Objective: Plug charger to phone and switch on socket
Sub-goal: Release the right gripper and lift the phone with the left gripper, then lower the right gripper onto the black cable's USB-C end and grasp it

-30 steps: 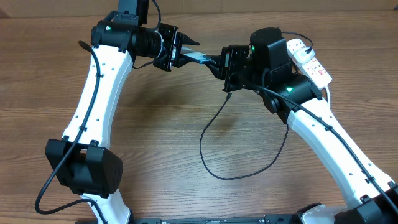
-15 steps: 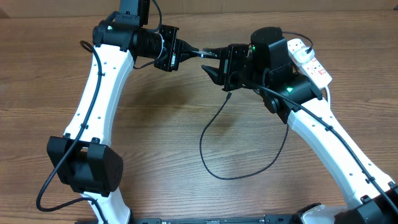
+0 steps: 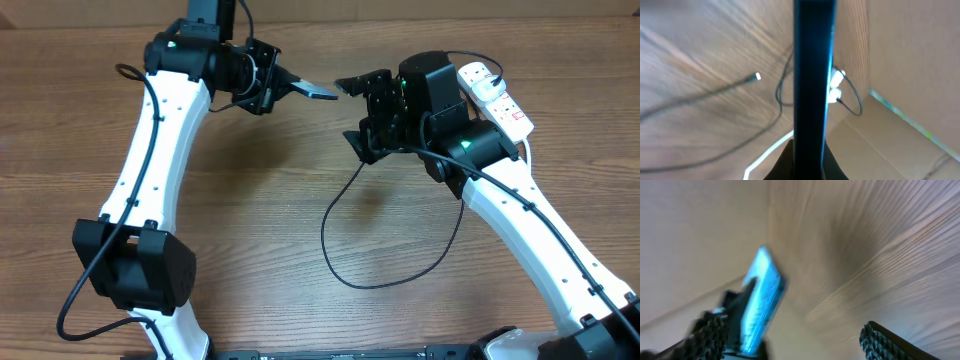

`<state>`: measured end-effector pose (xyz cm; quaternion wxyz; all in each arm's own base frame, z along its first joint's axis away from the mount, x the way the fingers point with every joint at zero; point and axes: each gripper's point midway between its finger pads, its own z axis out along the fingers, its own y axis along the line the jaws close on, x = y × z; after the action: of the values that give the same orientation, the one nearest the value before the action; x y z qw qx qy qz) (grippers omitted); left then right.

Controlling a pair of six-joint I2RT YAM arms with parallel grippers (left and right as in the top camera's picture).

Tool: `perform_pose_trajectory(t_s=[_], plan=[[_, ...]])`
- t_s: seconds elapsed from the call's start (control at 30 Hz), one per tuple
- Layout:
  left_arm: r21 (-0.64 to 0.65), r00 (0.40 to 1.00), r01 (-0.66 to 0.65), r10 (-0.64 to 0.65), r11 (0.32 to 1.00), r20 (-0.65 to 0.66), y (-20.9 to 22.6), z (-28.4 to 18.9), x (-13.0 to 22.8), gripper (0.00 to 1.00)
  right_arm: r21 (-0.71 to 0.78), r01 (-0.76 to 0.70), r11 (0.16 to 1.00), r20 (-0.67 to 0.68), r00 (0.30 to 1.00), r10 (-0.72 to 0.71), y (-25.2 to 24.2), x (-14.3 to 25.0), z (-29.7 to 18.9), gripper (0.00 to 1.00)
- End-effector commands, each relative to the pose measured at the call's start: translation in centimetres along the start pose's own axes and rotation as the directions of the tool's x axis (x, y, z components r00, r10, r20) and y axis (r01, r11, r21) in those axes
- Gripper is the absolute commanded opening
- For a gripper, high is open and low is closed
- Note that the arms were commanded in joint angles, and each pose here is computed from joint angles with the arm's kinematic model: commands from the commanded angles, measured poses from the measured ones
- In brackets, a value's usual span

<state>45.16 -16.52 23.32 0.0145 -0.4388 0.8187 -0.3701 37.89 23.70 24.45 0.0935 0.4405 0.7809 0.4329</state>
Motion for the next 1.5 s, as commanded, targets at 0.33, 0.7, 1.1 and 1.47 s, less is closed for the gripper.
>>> perform_pose_trajectory(t_s=[0.33, 0.7, 1.1, 1.47], plan=[[-0.05, 0.533, -0.846, 0.846, 0.531, -0.022, 1.2, 0.0, -1.2, 0.04, 0.325, 0.723, 0.61, -0.066, 0.661, -0.748, -7.2, -4.9, 2.8, 1.0], [-0.027, 0.493, -0.868, 0.855, 0.496, -0.162, 4.0, 2.8, -1.1, 0.04, 0.346, 0.733, 0.585, -0.285, 0.677, -0.679, -13.8, -7.0, 8.9, 1.0], [-0.027, 0.484, -0.873, 0.859, 0.486, -0.166, 4.1, 2.8, -1.0, 0.04, 0.504, 0.586, 0.635, -0.075, 0.762, -0.644, -13.4, -9.9, 8.6, 0.65], [-0.024, 0.484, -0.873, 0.859, 0.487, -0.167, 4.1, 2.8, -1.0, 0.04, 0.514, 0.591, 0.622, -0.078, 0.754, -0.652, -14.6, -9.5, 11.4, 0.6]])
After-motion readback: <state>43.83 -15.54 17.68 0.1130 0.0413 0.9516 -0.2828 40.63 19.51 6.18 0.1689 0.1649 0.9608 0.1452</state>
